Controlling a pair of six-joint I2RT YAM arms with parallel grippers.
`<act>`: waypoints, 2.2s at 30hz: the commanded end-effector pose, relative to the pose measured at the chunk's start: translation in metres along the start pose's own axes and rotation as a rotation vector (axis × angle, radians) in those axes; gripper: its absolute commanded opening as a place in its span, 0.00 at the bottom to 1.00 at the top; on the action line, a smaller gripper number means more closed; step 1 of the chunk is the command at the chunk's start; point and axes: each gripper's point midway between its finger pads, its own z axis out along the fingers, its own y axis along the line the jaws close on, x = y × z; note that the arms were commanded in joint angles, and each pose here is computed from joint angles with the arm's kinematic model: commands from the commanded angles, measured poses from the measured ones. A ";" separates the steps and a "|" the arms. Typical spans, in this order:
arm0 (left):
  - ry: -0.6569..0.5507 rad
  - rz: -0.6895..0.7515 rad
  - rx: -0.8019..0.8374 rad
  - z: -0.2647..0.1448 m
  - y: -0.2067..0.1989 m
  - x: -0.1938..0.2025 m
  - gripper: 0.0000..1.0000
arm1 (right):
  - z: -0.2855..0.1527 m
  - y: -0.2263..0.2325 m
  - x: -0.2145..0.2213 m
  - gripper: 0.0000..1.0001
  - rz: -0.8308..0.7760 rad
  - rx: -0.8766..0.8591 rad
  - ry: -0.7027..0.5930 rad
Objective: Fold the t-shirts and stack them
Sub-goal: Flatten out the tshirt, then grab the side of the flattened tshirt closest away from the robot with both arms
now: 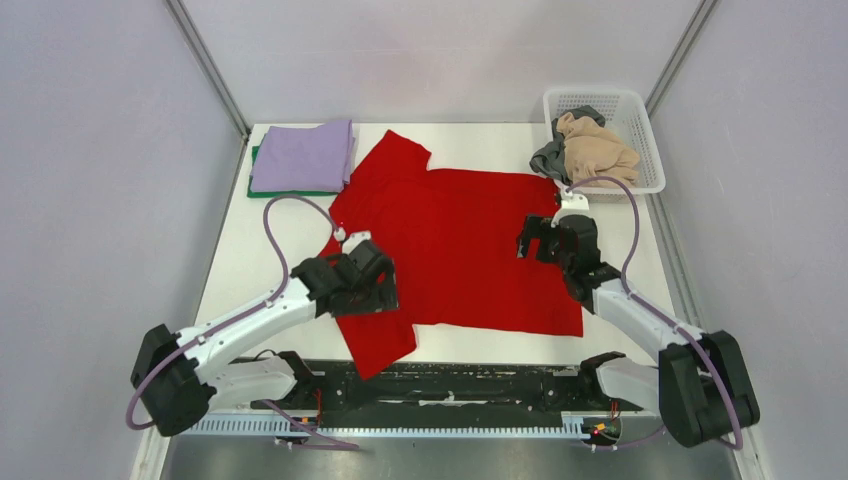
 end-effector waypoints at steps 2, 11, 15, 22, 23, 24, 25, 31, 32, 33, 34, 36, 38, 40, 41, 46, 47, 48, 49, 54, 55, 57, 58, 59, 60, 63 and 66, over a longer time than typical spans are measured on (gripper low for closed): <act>0.156 -0.031 -0.103 -0.015 0.033 0.071 1.00 | -0.022 -0.023 0.001 0.98 0.097 0.116 -0.077; 0.323 0.078 -0.111 -0.007 0.036 0.137 0.79 | -0.050 -0.066 0.005 0.98 0.226 0.321 -0.185; 0.353 0.089 -0.096 -0.004 0.040 0.148 0.65 | -0.054 -0.070 0.009 0.98 0.243 0.335 -0.203; 0.391 0.107 -0.054 0.007 0.035 0.160 0.56 | -0.060 -0.081 0.025 0.98 0.246 0.391 -0.154; 0.391 0.106 -0.053 0.008 0.034 0.160 0.54 | -0.061 -0.082 0.025 0.98 0.251 0.399 -0.156; 0.393 0.107 -0.056 0.009 0.035 0.161 0.51 | -0.064 -0.085 0.027 0.98 0.258 0.412 -0.155; 0.393 0.109 -0.063 0.010 0.036 0.161 0.48 | -0.066 -0.086 0.028 0.98 0.263 0.419 -0.158; 0.352 0.100 -0.092 0.013 0.040 0.155 0.06 | -0.085 -0.094 0.041 0.98 0.306 0.459 -0.129; 0.356 0.101 -0.105 0.010 0.042 0.154 0.02 | -0.091 -0.096 0.049 0.98 0.326 0.482 -0.099; 0.368 0.101 -0.116 0.006 0.045 0.155 0.02 | -0.097 -0.097 0.056 0.98 0.353 0.500 -0.067; 0.373 0.102 -0.117 0.002 0.047 0.155 0.02 | -0.101 -0.095 0.060 0.98 0.357 0.491 -0.044; 0.380 0.092 -0.128 -0.005 0.054 0.156 0.02 | -0.107 -0.083 0.069 0.98 0.346 0.426 0.027; 0.393 0.081 -0.137 -0.014 0.060 0.157 0.02 | -0.116 -0.077 0.079 0.98 0.351 0.402 0.093; 0.409 0.064 -0.124 -0.023 0.061 0.159 0.02 | -0.126 -0.076 0.084 0.98 0.345 0.412 0.144; 0.422 0.055 -0.109 -0.026 0.060 0.161 0.02 | -0.132 -0.079 0.087 0.98 0.343 0.437 0.170; 0.462 0.040 -0.055 -0.036 0.053 0.175 0.02 | -0.146 -0.086 0.099 0.98 0.332 0.500 0.245; 0.468 0.039 -0.037 -0.038 0.049 0.176 0.02 | -0.145 -0.085 0.104 0.97 0.341 0.495 0.260; 0.472 0.032 -0.026 -0.040 0.046 0.179 0.02 | -0.144 -0.082 0.111 0.95 0.347 0.482 0.280; 0.474 0.030 -0.014 -0.043 0.043 0.181 0.02 | -0.143 -0.080 0.117 0.93 0.347 0.470 0.298; 0.471 0.008 -0.004 -0.046 0.046 0.191 0.02 | -0.143 -0.083 0.133 0.88 0.337 0.478 0.339; 0.464 0.005 -0.009 -0.045 0.047 0.191 0.02 | -0.143 -0.085 0.134 0.88 0.340 0.491 0.333; 0.454 0.015 -0.004 -0.045 0.045 0.188 0.02 | -0.142 -0.088 0.136 0.87 0.349 0.503 0.320; 0.452 0.022 0.001 -0.046 0.043 0.187 0.02 | -0.140 -0.086 0.135 0.86 0.360 0.497 0.315; 0.452 0.031 0.005 -0.047 0.041 0.186 0.02 | -0.139 -0.085 0.136 0.82 0.364 0.488 0.310; 0.453 0.034 0.003 -0.047 0.041 0.186 0.02 | -0.137 -0.084 0.135 0.79 0.365 0.480 0.306; 0.454 0.026 -0.008 -0.045 0.045 0.188 0.02 | -0.137 -0.083 0.141 0.72 0.376 0.476 0.321; 0.449 0.009 0.014 -0.046 0.044 0.187 0.02 | -0.138 -0.080 0.145 0.71 0.400 0.469 0.330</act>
